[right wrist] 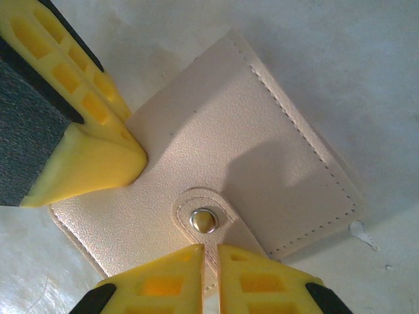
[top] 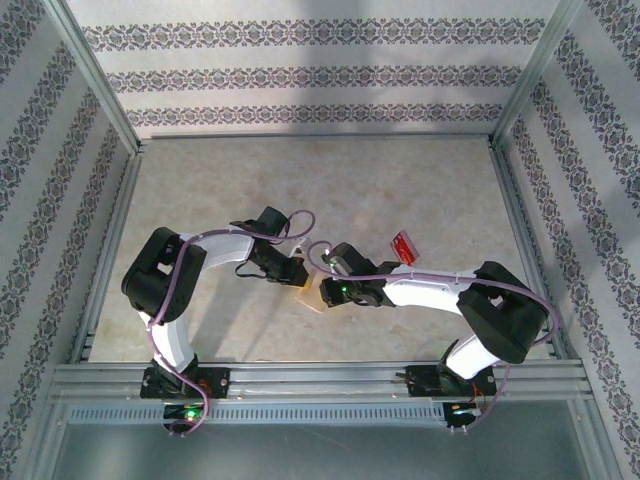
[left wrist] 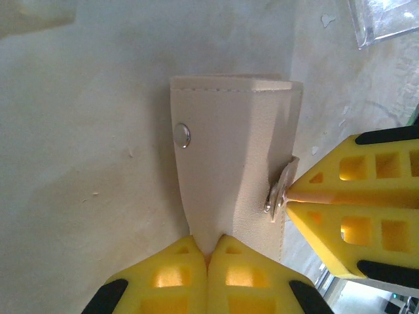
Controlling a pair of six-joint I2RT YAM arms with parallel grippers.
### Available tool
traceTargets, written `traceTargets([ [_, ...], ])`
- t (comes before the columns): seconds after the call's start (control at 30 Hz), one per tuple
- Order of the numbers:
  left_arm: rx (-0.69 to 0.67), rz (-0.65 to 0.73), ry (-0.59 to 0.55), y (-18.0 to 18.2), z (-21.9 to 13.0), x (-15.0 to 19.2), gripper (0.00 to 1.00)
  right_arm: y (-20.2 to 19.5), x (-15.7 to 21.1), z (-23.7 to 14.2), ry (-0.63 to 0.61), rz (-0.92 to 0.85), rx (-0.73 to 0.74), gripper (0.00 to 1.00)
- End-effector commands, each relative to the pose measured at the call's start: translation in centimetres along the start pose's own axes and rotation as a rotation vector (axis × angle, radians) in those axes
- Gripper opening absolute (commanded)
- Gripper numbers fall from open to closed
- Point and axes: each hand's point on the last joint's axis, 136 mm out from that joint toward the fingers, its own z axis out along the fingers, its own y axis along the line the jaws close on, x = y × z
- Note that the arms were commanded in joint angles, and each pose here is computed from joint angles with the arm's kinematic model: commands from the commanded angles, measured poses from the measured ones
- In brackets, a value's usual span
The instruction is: Put the credit cards into the card holder
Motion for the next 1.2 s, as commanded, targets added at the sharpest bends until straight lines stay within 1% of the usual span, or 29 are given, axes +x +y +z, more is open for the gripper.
traceTargets([
  [0.0,-0.051,-0.004,0.055,0.7,0.8,1.4,0.00,0.3,1.0,0.0,0.037,-0.014,-0.006,0.14],
  [0.33,-0.054,-0.004,0.055,0.8,0.8,1.3,0.00,0.0,1.2,0.3,0.038,0.004,-0.024,0.13],
  [0.43,-0.055,-0.003,0.053,0.8,0.8,1.3,0.00,0.0,1.4,0.7,0.054,0.013,-0.034,0.13],
  [0.63,-0.058,-0.004,0.052,0.8,0.8,1.3,0.00,0.4,1.9,0.8,0.078,0.025,-0.091,0.12],
  [0.73,-0.059,-0.005,0.053,0.8,0.8,1.2,0.00,0.0,2.0,0.7,0.082,0.044,-0.113,0.11],
  [0.8,-0.058,-0.004,0.052,0.8,0.8,1.2,0.00,-0.3,1.9,0.5,0.078,0.055,-0.123,0.11],
  [0.97,-0.057,-0.004,0.052,0.8,0.8,1.3,0.00,0.6,0.1,-1.6,0.001,0.062,-0.187,0.11],
  [1.17,-0.054,-0.010,0.054,0.8,0.9,1.2,0.00,-0.6,-0.9,-1.6,-0.025,0.094,-0.154,0.10],
])
